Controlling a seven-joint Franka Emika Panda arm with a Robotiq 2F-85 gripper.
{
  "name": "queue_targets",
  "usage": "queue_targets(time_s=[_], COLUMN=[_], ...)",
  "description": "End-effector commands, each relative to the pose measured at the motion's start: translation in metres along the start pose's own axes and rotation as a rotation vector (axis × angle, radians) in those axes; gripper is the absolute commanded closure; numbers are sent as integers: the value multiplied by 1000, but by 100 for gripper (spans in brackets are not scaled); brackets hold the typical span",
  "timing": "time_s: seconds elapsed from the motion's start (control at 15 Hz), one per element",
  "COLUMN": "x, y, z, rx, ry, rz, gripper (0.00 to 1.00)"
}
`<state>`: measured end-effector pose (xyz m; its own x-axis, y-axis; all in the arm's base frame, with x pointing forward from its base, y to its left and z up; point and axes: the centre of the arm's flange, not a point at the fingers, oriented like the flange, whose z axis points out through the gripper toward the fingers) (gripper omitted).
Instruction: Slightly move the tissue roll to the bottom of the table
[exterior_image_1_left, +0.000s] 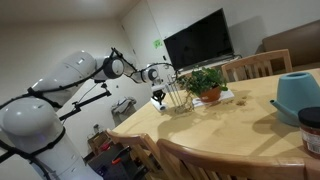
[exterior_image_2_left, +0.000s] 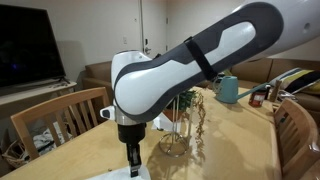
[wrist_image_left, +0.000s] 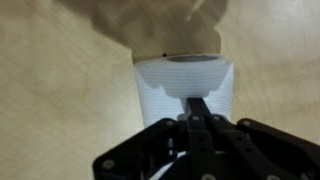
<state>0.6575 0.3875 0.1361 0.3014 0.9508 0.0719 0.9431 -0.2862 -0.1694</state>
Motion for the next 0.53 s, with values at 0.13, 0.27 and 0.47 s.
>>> queue_targets(time_s=[0.13, 0.27, 0.47], x=[6, 7, 2], y=[17, 17, 7], z=[20, 20, 17], rx=[34, 39, 51], ry=[-23, -38, -82], rz=[37, 37, 51], gripper=[100, 100, 100])
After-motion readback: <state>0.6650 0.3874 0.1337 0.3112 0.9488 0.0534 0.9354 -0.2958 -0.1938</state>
